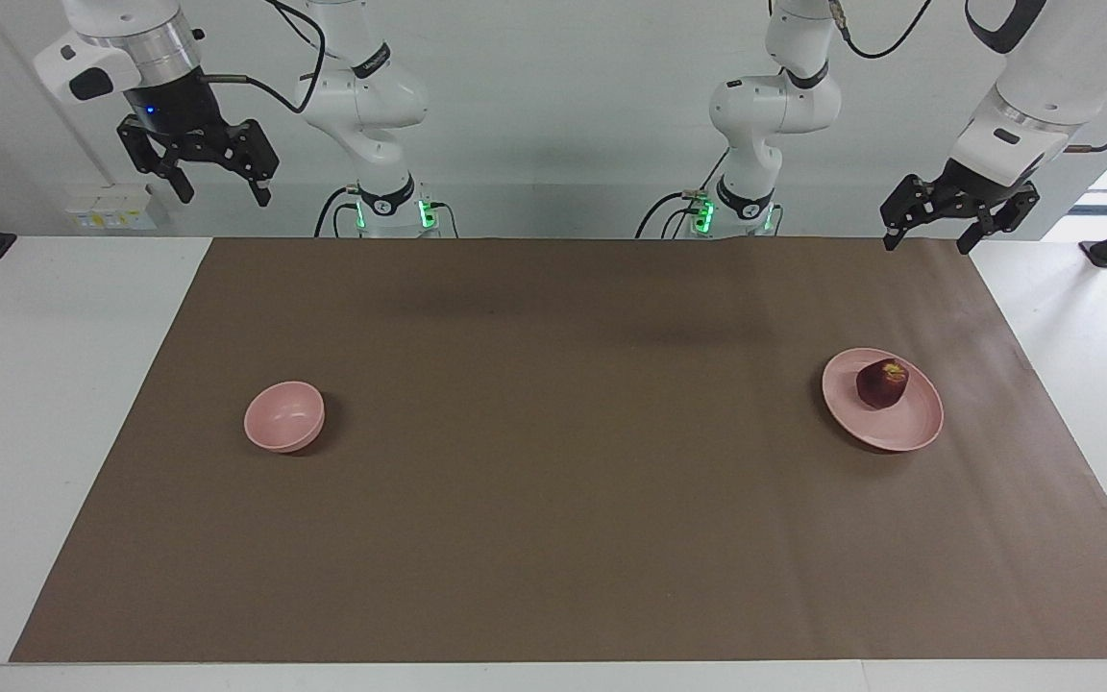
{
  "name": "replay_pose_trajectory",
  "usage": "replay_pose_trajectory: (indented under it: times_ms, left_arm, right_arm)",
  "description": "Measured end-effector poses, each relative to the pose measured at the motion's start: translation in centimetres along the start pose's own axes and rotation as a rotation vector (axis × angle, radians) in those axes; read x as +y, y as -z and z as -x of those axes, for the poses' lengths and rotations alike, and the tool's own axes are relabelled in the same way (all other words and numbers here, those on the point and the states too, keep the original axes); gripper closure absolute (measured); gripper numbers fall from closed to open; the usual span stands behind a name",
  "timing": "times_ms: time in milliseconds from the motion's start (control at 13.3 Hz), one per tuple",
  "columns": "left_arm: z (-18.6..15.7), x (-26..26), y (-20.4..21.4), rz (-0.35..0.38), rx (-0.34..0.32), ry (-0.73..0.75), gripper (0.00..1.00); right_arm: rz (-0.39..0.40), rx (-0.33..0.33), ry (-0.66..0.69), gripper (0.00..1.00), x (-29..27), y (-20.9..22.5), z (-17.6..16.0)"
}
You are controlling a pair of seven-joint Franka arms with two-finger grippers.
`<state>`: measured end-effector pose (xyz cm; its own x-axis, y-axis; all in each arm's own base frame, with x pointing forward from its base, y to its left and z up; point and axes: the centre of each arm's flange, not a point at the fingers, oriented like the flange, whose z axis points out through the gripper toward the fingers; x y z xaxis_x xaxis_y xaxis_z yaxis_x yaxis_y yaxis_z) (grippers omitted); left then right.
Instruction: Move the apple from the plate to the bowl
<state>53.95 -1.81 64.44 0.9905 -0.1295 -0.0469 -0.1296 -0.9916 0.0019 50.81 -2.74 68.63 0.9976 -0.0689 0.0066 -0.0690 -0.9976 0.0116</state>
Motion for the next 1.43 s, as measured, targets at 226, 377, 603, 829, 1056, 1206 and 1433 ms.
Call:
replay_pose_trajectory:
  times_ms: [226, 377, 603, 829, 1056, 1206, 1433]
  left_arm:
    - [0.0, -0.1, -0.4, 0.001, -0.008, 0.001, 0.00]
    - [0.0, 0.0, -1.1, 0.002, -0.020, 0.000, 0.00]
    - [-0.2, -0.1, -2.5, 0.002, -0.022, 0.000, 0.00]
    - [-0.5, -0.2, -4.0, 0.002, -0.018, -0.022, 0.00]
    - [-0.6, -0.5, -5.0, 0.001, -0.010, -0.044, 0.00]
    - [-0.6, -2.0, -6.5, 0.002, -0.005, -0.074, 0.00]
    - [0.0, -6.3, -9.0, 0.005, 0.001, -0.119, 0.00]
  right_arm:
    - [0.000, 0.000, 0.000, 0.00, 0.0, 0.0, 0.0]
    - [0.000, 0.000, 0.000, 0.00, 0.0, 0.0, 0.0]
    - [0.000, 0.000, 0.000, 0.00, 0.0, 0.0, 0.0]
    - [0.000, 0.000, 0.000, 0.00, 0.0, 0.0, 0.0]
    - [0.000, 0.000, 0.000, 0.00, 0.0, 0.0, 0.0]
    - [0.000, 0.000, 0.000, 0.00, 0.0, 0.0, 0.0]
    - [0.000, 0.000, 0.000, 0.00, 0.0, 0.0, 0.0]
